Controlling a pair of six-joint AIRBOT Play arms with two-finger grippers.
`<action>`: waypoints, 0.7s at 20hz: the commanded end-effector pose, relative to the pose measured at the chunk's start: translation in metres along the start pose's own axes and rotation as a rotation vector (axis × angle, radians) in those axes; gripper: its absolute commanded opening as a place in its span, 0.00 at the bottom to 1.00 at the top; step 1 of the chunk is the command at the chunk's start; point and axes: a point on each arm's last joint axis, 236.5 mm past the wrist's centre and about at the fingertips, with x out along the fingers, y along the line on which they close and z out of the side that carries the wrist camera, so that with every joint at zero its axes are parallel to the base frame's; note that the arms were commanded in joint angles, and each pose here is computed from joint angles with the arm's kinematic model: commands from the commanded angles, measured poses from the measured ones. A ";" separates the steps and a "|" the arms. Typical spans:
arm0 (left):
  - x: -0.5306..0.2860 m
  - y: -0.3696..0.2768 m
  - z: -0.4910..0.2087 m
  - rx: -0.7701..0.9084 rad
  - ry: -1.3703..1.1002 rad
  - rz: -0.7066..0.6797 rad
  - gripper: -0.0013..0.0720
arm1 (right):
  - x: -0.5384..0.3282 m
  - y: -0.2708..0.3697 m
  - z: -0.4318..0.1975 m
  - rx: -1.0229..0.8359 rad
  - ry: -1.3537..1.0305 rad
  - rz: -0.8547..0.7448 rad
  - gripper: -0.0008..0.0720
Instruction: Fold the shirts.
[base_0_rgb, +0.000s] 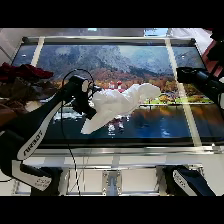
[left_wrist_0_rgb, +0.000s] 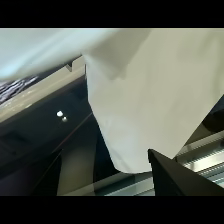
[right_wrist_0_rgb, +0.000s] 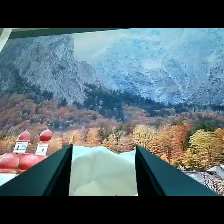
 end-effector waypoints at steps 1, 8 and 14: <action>0.014 -0.001 -0.016 -0.001 -0.012 0.015 0.80 | -0.023 0.004 -0.003 -0.042 0.028 0.001 0.63; 0.042 -0.026 -0.024 -0.137 -0.126 -0.085 0.78 | -0.025 0.012 -0.004 -0.012 0.033 0.030 0.63; 0.038 -0.036 -0.005 -0.168 -0.202 -0.135 0.70 | -0.025 0.015 -0.007 -0.001 0.043 0.042 0.63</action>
